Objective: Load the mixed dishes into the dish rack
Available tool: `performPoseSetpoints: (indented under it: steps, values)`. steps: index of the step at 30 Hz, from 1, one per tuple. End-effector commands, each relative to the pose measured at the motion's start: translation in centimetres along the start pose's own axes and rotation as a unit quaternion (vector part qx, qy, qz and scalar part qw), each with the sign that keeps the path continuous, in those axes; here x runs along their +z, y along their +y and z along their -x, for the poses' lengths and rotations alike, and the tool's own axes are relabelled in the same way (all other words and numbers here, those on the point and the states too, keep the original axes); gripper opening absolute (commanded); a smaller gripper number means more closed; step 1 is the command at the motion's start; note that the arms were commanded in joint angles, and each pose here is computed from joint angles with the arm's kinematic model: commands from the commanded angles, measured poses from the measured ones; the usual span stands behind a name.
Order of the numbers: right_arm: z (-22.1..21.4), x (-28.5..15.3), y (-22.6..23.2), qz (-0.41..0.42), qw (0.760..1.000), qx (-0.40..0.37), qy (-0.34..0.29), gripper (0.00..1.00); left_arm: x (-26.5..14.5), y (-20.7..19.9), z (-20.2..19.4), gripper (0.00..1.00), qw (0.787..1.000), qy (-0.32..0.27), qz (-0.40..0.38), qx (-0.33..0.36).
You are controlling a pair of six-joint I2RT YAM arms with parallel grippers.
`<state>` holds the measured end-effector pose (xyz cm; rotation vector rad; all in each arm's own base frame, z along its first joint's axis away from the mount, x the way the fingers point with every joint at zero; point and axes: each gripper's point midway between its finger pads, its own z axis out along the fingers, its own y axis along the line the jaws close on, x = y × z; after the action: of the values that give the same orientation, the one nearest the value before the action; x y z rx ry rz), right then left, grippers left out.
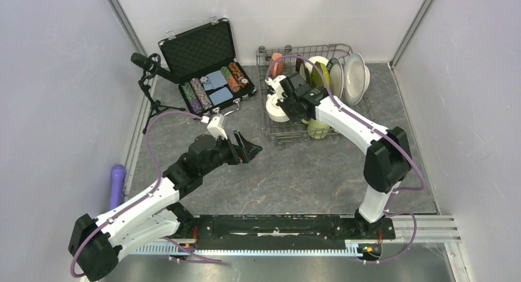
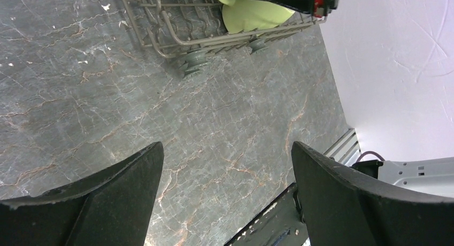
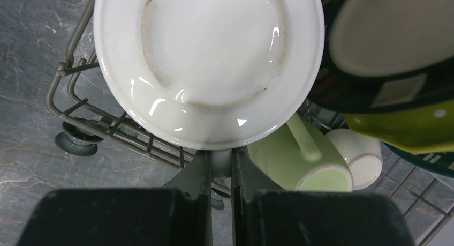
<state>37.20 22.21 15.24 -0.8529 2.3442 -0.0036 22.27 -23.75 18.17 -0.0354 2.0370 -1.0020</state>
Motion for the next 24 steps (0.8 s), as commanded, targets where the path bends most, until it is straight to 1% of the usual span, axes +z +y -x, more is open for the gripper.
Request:
performPoseSetpoints:
  steps: [1, 3, 6, 10, 14, 16, 24]
  values:
    - [3.9, -0.5, -1.4, -0.014, 0.998, -0.037, -0.053, 0.0, -0.2, -0.2, 0.4, 0.94, 1.0, -0.011, -0.003, -0.015]
    - [3.9, 0.0, -1.5, -0.006, 0.997, -0.048, -0.054, 0.0, -0.1, -0.2, 0.0, 0.94, 1.0, -0.006, -0.008, -0.018]
    - [3.7, 1.2, -1.0, 0.041, 0.995, -0.066, -0.056, 0.0, -0.1, -0.3, -0.3, 0.93, 1.0, -0.001, -0.015, -0.019]
    - [2.7, 2.6, -0.5, 0.085, 0.991, -0.097, -0.041, 0.0, -0.1, -0.4, -0.5, 0.94, 1.0, 0.002, -0.02, -0.012]
    - [1.3, 3.6, -0.1, 0.108, 0.985, -0.136, -0.025, 0.0, -0.2, -0.6, -0.4, 0.94, 1.0, 0.002, -0.027, -0.003]
    - [0.7, 4.0, 0.3, 0.122, 0.98, -0.152, -0.023, 0.02, -0.3, -0.7, -0.3, 0.94, 1.0, -0.001, -0.03, -0.001]
    - [-0.6, 5.1, 0.7, 0.139, 0.976, -0.168, -0.015, 0.06, -0.2, -1.2, -0.1, 0.94, 0.999, 0.0, -0.04, 0.005]
